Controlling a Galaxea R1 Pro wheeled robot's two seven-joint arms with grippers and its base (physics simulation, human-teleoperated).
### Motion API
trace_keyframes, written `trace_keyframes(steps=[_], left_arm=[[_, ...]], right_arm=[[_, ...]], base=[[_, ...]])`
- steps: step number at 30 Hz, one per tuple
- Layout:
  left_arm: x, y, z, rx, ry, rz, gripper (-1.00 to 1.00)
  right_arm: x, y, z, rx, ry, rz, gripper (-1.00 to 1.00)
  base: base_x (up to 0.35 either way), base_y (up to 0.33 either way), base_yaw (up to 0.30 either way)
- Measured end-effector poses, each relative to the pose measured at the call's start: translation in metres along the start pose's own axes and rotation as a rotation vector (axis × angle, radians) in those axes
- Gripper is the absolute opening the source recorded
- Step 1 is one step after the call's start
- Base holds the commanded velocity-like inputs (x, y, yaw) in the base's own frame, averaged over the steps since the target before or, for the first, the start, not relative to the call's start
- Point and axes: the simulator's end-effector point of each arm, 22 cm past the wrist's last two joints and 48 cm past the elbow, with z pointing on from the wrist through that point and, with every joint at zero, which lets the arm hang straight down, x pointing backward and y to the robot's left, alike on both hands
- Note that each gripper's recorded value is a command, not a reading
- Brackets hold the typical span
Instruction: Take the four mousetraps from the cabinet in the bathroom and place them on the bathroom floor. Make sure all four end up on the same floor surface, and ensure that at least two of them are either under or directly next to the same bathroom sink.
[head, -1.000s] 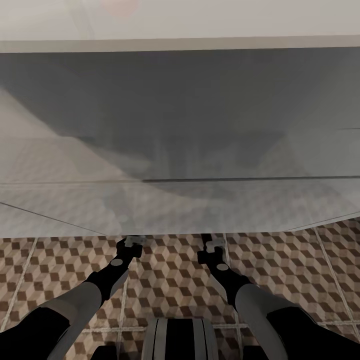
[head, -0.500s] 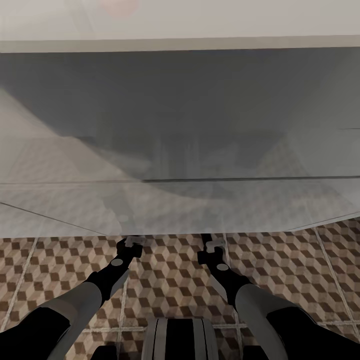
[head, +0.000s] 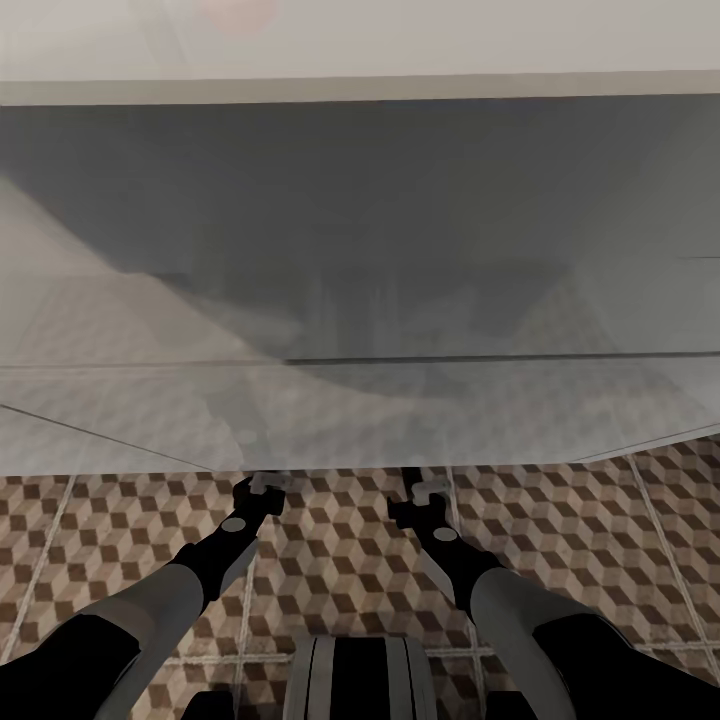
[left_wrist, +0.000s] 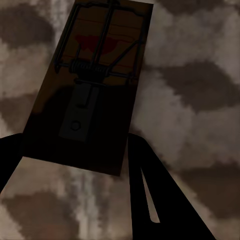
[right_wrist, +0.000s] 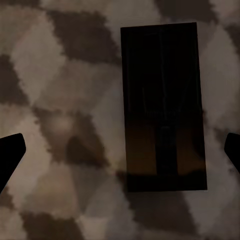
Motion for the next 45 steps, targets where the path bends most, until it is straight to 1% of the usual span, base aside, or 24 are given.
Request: trace_keyframes(steps=[14,17,20,22,26,45], left_arm=[[0.002,-0.002,0.0,0.003,0.003,0.001,-1.0],[0.005,-0.01,-0.001,0.019,0.012,-0.003,-1.0],[0.013,-0.024,-0.003,0.057,0.031,-0.007,-1.0],[0.016,-0.03,-0.003,0.071,0.037,-0.009,-1.0],[0.017,-0.035,-0.004,0.083,0.04,-0.011,-1.0],[0.018,-0.037,-0.004,0.086,0.042,-0.014,-1.0]], right_arm=[[0.0,0.0,0.0,0.0,-0.001,0.0,1.0],[0.0,0.0,0.0,0.0,-0.001,0.0,1.0],[0.0,0.0,0.0,0.0,-0.001,0.0,1.0],[-0.001,0.0,0.0,0.0,-0.001,0.0,1.0],[0.0,0.0,0.0,0.0,-0.001,0.0,1.0],[-0.001,0.0,0.0,0.0,-0.002,0.0,1.0]], base=[[0.0,0.0,0.0],[0.0,0.0,0.0],[0.0,0.0,0.0],[0.0,0.0,0.0],[0.0,0.0,0.0],[0.0,0.0,0.0]])
